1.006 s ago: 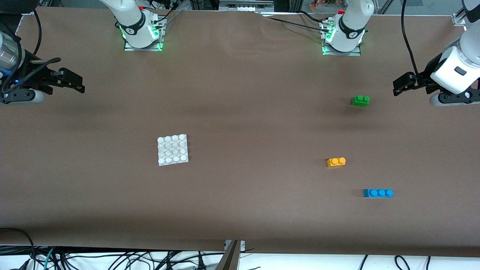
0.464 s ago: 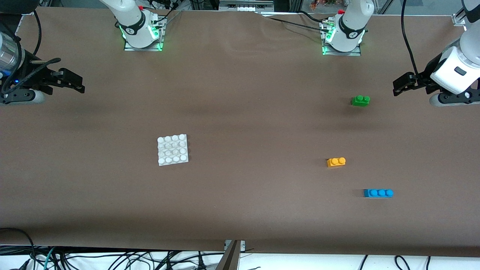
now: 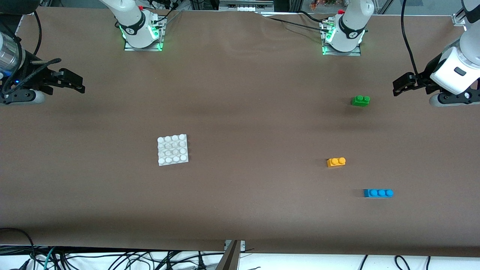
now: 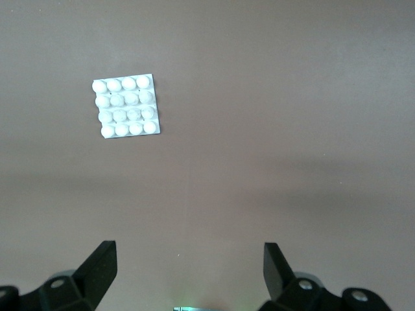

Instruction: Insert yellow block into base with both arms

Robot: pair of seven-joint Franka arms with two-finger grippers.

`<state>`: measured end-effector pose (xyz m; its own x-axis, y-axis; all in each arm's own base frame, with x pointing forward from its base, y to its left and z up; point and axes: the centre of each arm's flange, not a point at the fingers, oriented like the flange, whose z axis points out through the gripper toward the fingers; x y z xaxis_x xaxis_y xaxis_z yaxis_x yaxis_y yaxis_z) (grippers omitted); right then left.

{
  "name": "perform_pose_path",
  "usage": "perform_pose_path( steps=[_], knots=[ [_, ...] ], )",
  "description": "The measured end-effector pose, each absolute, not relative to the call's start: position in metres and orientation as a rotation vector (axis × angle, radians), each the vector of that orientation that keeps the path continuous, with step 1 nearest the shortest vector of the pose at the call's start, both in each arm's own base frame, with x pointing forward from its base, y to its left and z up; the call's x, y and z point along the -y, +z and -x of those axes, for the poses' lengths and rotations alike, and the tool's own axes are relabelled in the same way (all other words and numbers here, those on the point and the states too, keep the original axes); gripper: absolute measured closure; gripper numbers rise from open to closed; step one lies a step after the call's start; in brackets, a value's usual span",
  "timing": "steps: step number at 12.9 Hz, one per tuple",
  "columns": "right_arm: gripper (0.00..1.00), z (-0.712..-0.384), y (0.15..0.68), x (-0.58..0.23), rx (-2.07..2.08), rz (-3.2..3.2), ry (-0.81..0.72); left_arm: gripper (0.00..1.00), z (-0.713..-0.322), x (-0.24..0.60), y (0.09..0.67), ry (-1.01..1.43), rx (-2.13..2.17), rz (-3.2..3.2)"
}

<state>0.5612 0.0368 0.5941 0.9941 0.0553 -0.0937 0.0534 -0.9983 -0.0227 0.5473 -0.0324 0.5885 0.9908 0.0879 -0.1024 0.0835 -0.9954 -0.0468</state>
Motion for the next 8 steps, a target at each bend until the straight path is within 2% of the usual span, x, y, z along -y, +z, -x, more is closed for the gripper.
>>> perform_pose_path(
  steps=[8],
  knots=[
    [0.00, -0.5613, 0.5935, -0.0349, 0.080, 3.117, 0.149, 0.00, -0.5474, 0.0324, 0.5883, 0.162, 0.133, 3.092]
  ],
)
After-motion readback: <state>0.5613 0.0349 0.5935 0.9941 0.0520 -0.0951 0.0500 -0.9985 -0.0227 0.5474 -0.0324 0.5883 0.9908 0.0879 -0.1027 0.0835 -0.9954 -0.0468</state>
